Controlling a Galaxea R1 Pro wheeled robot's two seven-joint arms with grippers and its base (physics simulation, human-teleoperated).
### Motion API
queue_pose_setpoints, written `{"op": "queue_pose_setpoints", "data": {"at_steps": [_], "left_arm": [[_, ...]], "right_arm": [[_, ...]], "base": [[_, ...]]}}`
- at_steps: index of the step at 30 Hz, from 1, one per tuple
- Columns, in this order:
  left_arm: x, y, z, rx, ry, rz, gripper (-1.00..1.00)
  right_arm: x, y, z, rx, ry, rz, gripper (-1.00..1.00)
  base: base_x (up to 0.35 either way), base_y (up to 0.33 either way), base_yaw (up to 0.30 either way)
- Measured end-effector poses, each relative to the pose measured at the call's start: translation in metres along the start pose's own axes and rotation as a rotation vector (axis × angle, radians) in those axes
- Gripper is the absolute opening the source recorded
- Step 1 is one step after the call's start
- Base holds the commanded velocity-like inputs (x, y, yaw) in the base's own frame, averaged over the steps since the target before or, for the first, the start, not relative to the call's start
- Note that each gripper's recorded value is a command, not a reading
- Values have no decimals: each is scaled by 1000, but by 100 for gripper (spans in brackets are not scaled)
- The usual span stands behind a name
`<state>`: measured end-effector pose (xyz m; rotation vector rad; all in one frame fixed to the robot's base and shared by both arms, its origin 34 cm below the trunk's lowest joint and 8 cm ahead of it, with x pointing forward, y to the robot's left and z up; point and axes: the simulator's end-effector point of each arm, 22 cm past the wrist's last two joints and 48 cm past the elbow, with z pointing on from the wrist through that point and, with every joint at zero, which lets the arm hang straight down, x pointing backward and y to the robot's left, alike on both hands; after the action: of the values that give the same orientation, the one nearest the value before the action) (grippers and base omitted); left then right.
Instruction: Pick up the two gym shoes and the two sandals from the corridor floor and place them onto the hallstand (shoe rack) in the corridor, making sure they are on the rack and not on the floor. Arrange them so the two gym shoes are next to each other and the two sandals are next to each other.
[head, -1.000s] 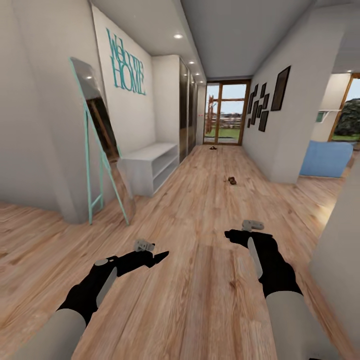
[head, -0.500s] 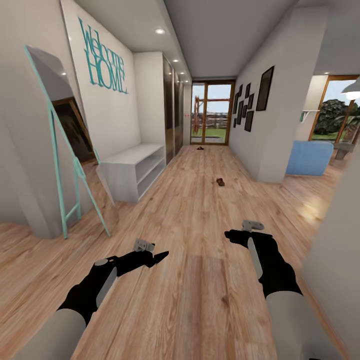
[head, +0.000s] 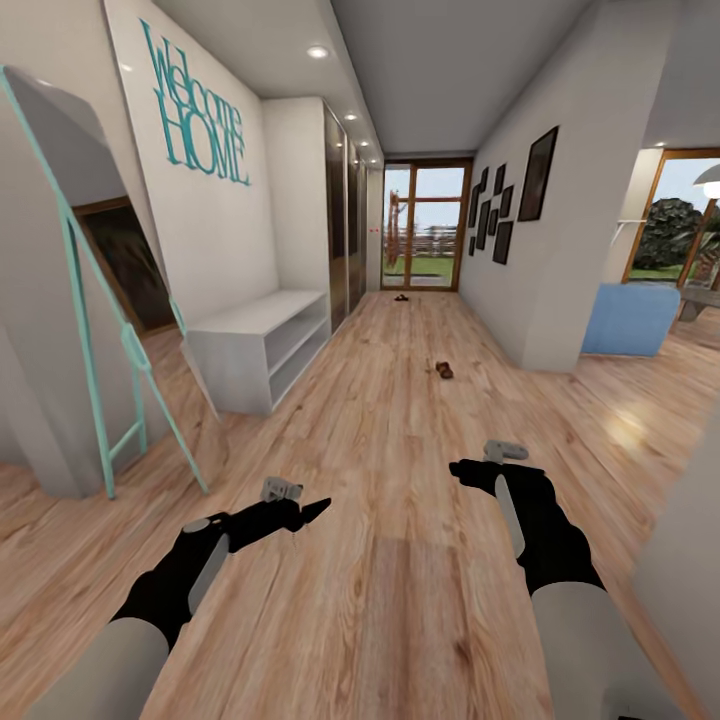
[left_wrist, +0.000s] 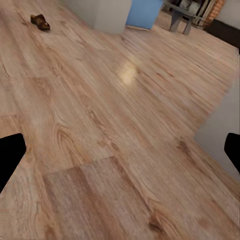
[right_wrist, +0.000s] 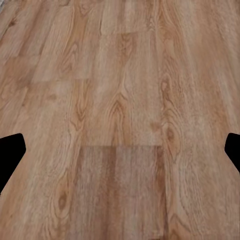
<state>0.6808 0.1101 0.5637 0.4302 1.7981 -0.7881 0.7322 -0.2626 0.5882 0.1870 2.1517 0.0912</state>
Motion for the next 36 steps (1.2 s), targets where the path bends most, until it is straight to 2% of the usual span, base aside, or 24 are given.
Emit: {"op": "queue_pose_setpoints", "data": {"at_steps": [2, 5, 10, 36], "left_arm": [[3, 14, -3, -48, -4, -25, 100], [-2, 53, -15, -185, -41, -69, 100], [-8, 75, -23, -267, -82, -77, 100], [-9, 76, -24, -273, -86, -77, 100]], "right_arm": [[0, 0, 0, 0, 0, 0, 100], [0, 0, 0, 0, 0, 0, 100], [0, 0, 0, 0, 0, 0, 100], [0, 0, 0, 0, -1, 0, 100]], "base": [[347, 0, 0], [347, 0, 0], [348, 0, 0], [347, 0, 0]]}}
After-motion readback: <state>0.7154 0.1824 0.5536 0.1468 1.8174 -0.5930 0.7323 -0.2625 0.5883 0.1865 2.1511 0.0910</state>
